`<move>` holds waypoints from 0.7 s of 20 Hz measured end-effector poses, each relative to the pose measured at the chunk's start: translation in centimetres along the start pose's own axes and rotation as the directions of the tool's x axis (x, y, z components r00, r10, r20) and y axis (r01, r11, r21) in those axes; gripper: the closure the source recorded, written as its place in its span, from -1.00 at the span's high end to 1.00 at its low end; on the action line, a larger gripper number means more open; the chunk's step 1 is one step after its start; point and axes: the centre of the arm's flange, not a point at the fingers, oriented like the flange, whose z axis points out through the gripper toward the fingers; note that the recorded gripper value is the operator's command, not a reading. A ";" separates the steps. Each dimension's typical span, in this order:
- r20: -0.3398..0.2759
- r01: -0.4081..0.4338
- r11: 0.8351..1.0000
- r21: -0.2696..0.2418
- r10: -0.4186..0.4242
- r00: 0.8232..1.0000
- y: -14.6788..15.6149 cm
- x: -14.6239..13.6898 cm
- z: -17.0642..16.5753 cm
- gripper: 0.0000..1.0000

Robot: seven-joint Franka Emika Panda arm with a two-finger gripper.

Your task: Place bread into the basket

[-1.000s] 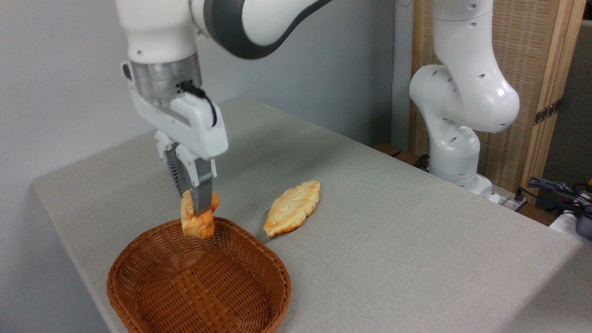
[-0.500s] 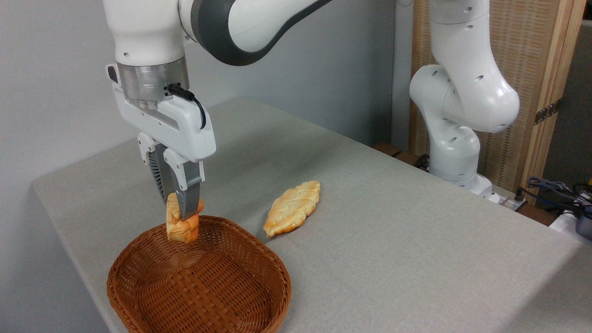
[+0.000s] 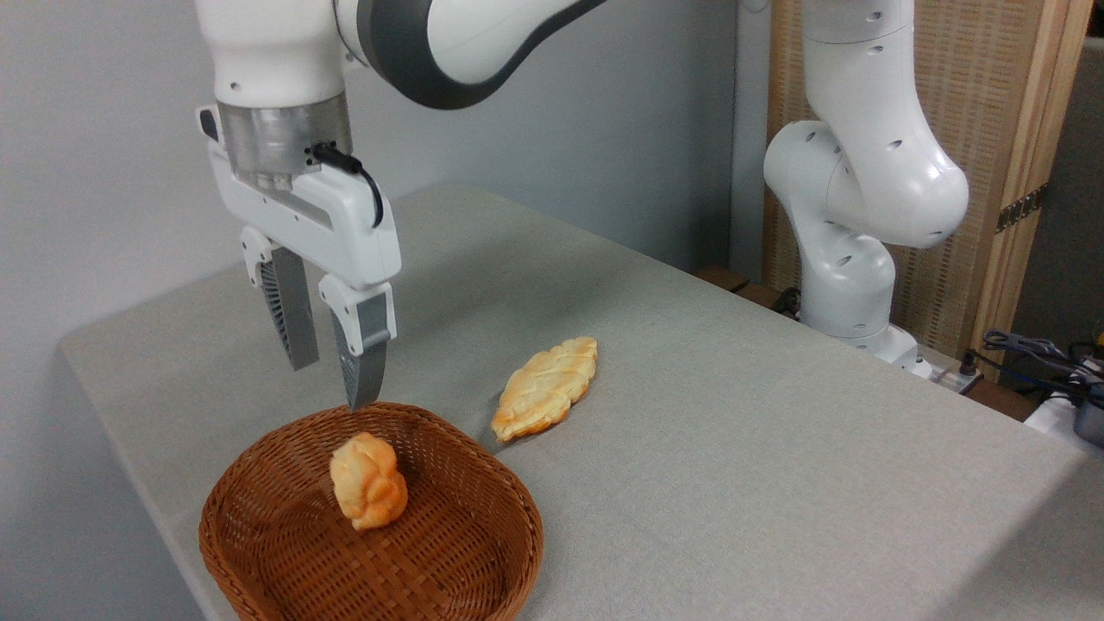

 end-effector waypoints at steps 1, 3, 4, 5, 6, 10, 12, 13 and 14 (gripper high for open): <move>0.001 -0.001 1.000 -0.003 0.001 1.000 0.3 -0.3 -0.9 1.00; 0.015 -0.006 1.000 -0.031 0.007 1.000 1.5 -1.2 -3.2 1.00; 0.021 -0.020 0.999 -0.045 0.021 1.000 2.6 -1.6 -4.4 1.00; 0.025 -0.038 0.998 -0.055 0.039 0.999 3.9 -1.7 -5.4 1.00; 0.028 -0.059 0.996 -0.061 0.061 0.998 5.3 -1.6 -6.2 1.00; 0.042 -0.092 0.993 -0.072 0.095 0.995 7.6 -1.7 -6.1 1.00; 0.047 -0.064 0.996 -0.069 0.068 0.997 6.2 -2.4 -6.0 1.00; 0.047 -0.040 0.997 -0.065 0.043 0.998 4.9 -3.1 -6.1 1.00; 0.047 -0.021 0.998 -0.061 0.024 0.999 3.6 -3.8 -6.2 1.00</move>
